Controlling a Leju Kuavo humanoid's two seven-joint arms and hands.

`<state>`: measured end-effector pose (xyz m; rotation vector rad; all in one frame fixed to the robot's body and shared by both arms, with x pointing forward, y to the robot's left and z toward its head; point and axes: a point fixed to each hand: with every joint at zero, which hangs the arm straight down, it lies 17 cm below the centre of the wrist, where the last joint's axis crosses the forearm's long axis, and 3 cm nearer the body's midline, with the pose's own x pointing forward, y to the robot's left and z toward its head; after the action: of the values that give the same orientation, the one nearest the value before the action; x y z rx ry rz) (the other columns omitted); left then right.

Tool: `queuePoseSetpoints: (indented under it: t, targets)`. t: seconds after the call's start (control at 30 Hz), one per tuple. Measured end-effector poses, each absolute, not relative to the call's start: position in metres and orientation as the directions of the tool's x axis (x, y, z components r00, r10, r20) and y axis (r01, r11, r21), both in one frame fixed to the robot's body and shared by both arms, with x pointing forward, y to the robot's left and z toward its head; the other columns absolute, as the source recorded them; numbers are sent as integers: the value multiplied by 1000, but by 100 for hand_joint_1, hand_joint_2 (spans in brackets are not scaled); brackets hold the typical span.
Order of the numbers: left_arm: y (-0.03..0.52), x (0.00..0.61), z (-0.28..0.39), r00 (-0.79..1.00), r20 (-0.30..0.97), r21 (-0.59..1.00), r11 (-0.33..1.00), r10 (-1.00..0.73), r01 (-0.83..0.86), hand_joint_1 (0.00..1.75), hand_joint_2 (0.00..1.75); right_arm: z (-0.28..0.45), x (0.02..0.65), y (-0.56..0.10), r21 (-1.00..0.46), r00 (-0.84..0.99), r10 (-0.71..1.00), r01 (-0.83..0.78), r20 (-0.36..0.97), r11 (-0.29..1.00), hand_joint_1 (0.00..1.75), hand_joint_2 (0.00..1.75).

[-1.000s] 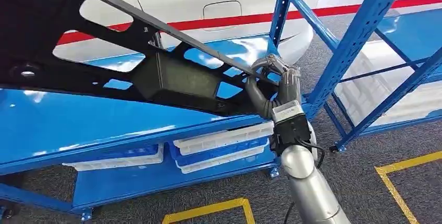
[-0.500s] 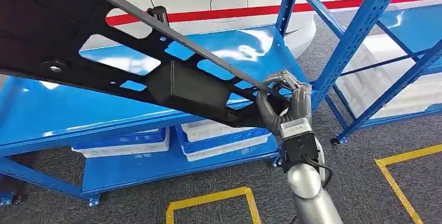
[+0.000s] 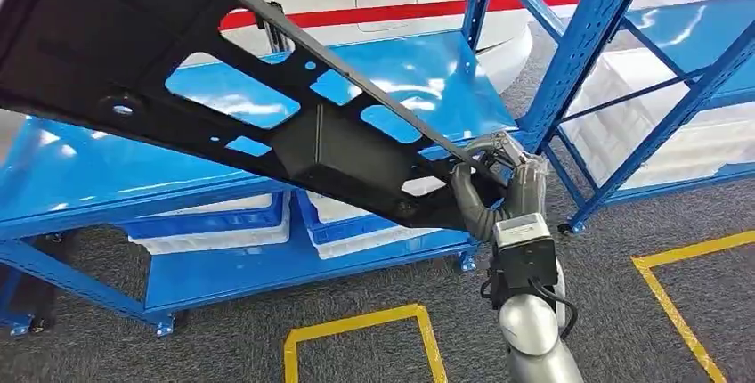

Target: Take the parts from the cabinet and place them on the table.

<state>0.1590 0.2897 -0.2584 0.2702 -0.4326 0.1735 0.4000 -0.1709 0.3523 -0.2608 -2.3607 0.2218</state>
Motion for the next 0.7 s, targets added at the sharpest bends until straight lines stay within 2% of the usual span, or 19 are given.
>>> queuePoseSetpoints:
  t: [0.7]
  targets:
    - [290, 153, -260, 895, 427, 216, 946, 132, -243, 0, 175, 336, 407, -164, -251, -688, 241, 87, 685, 964, 175, 175]
